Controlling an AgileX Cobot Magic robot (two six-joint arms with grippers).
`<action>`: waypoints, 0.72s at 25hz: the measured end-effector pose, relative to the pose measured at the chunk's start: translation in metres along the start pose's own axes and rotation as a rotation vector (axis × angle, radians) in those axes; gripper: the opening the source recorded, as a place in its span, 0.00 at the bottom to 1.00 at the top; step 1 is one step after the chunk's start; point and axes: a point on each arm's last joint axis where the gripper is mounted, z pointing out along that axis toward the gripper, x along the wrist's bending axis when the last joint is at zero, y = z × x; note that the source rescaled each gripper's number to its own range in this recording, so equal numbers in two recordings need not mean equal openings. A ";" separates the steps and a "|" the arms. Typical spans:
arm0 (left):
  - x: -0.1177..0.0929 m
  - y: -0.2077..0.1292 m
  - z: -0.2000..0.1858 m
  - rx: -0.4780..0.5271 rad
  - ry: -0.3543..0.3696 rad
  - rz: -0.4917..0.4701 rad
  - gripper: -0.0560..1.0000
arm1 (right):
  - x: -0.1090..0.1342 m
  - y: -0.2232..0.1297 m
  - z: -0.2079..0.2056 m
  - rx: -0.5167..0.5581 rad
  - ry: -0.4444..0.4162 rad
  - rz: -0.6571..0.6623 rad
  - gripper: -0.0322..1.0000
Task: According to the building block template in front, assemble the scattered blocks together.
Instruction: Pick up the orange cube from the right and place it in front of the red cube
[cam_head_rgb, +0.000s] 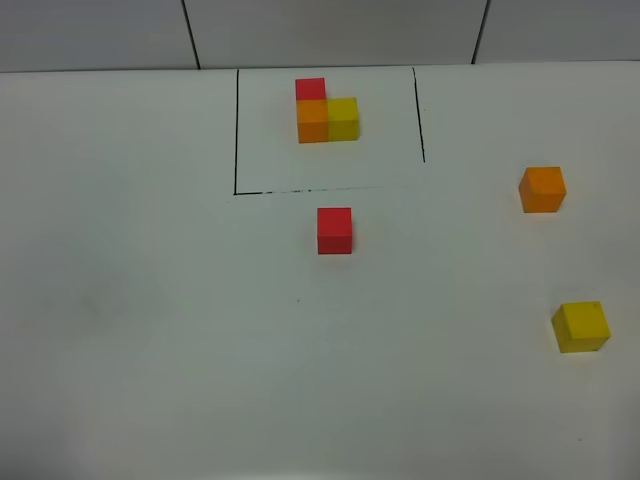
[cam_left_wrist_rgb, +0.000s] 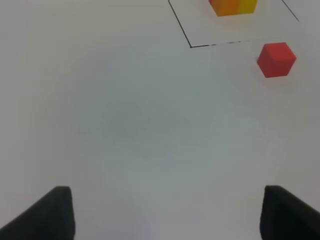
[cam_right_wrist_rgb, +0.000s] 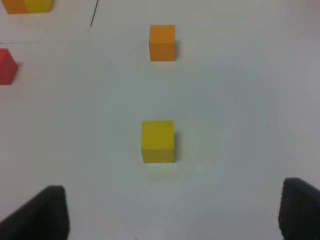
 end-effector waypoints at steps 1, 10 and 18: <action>0.000 0.000 0.000 0.000 0.004 -0.002 0.74 | 0.000 0.000 0.000 0.000 0.000 0.000 0.81; 0.000 0.000 0.000 -0.001 0.022 -0.012 0.74 | 0.000 0.000 0.000 0.000 0.000 0.000 0.81; -0.001 0.000 0.000 -0.003 0.049 -0.029 0.74 | 0.000 0.000 0.000 0.000 0.000 0.000 0.81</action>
